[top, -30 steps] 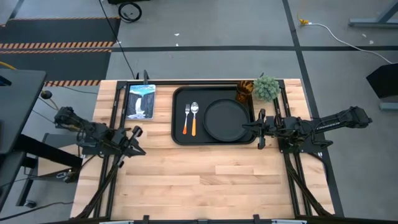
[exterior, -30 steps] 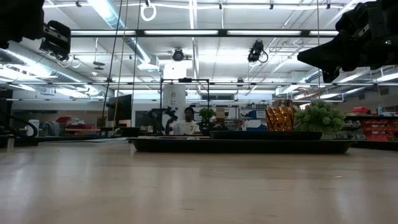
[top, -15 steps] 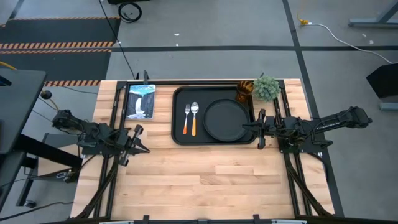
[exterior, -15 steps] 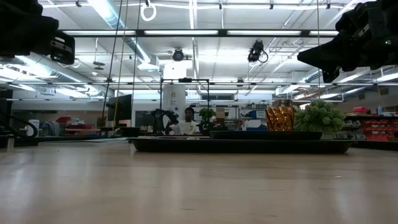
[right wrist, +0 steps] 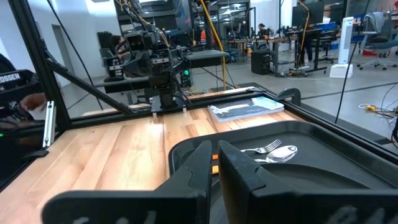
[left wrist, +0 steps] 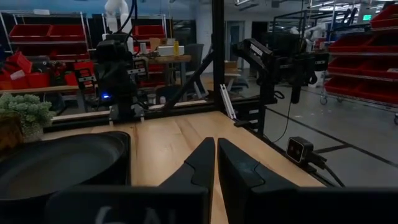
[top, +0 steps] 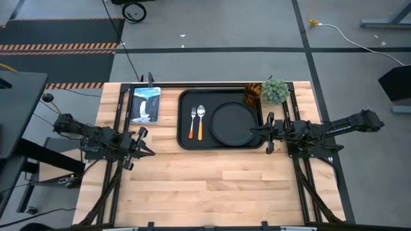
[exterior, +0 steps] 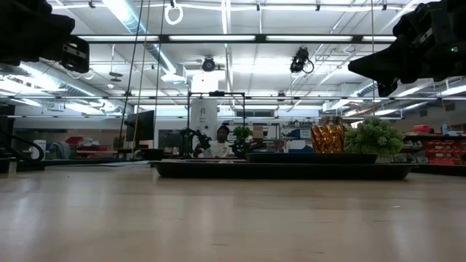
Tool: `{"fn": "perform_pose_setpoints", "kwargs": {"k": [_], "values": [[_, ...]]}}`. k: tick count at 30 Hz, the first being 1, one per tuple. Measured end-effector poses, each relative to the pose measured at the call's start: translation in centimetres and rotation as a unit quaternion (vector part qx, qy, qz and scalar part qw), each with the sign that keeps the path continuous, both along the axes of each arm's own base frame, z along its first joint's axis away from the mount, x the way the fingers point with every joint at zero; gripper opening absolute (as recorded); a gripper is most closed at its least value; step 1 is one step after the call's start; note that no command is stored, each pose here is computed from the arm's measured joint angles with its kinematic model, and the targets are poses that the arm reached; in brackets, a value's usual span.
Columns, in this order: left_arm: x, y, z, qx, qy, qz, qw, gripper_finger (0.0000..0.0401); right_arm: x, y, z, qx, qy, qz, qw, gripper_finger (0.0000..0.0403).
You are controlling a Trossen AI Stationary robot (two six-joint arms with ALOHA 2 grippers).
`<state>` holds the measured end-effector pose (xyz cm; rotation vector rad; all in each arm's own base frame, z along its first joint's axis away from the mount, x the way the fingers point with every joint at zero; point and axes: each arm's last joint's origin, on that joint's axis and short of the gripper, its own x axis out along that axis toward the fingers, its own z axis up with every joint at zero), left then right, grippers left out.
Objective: Pick and place plate/cup/fork/spoon on tray
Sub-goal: Return to Home Position
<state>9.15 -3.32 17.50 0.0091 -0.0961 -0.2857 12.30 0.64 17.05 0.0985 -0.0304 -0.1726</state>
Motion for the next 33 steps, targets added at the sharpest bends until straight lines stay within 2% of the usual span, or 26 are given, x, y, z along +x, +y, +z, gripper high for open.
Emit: {"fn": "perform_pose_setpoints", "kwargs": {"k": [33], "values": [[0.00,-0.01,0.02,-0.001,-0.001,-0.001,1.000,0.0025,0.00,0.00,0.00,0.000,0.000,0.000,1.000,0.0034]]}}
